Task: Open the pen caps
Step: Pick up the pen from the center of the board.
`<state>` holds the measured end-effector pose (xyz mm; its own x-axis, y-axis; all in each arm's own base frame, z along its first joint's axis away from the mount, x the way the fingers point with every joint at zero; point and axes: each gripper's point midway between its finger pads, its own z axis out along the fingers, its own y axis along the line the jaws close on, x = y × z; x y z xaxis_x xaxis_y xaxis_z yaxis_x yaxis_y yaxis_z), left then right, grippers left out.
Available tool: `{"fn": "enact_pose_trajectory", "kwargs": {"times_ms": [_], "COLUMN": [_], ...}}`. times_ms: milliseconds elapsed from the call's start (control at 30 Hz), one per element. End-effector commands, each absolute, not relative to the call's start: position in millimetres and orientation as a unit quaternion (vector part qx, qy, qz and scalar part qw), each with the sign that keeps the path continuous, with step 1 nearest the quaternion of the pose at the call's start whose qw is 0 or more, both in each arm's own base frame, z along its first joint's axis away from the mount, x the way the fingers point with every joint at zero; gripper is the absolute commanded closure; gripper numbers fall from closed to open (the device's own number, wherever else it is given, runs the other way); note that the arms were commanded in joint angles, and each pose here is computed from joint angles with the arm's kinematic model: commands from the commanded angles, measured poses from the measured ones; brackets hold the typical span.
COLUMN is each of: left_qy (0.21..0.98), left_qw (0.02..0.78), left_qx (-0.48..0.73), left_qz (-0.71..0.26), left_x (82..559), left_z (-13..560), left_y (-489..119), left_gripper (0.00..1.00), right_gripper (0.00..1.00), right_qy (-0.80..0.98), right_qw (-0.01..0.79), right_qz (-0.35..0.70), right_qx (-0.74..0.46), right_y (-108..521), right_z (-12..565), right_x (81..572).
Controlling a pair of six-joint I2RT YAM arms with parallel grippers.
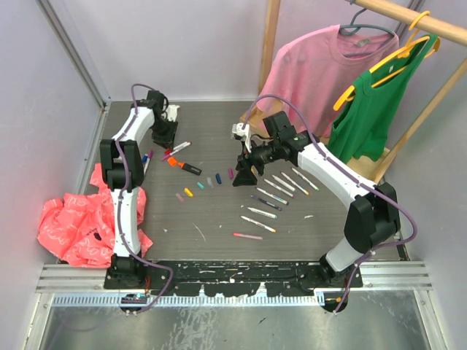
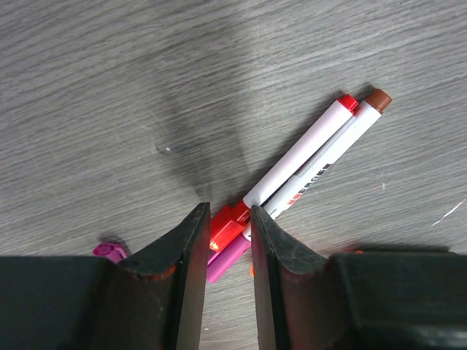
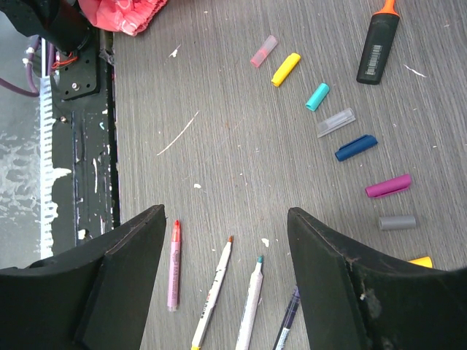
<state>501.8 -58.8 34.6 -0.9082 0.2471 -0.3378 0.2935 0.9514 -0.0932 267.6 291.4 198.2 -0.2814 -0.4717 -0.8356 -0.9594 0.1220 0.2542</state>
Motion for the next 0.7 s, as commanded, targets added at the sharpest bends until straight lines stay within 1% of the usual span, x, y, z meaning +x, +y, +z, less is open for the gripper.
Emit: {"fn": "enact_pose_trajectory", "kwargs": {"times_ms": [0,100,267,467,533,667], "left_qy": [0.974,0.977,0.979,0.977,0.977,0.976], "left_qw": [0.17,0.165,0.166,0.182,0.186,0.193], "left_qx": [0.133,0.126,0.115,0.109,0.108,0.103], "left_qz": [-0.062,-0.042,-0.023,-0.012,-0.004,-0.012], "left_x": [509,509,512,517,518,520], "left_z": [34,29,25,30,32,37], "left_y": [-53,-46,-39,-36,-33,-35], "left_gripper": [0.69,0.69,0.79,0.86,0.85,0.77], "right_gripper": [0.27,0.27,0.27,0.27,0.27,0.27], "right_qy": [0.673,0.673,0.673,0.673,0.674,0.675], "right_qw": [0.308,0.308,0.305,0.302,0.3,0.299], "right_qz": [0.417,0.417,0.418,0.419,0.419,0.42], "right_qx": [-0.528,-0.528,-0.529,-0.529,-0.529,-0.529], "right_y": [295,295,295,296,295,296], "right_z": [206,206,205,204,203,202], "right_x": [267,267,267,267,267,266]}}
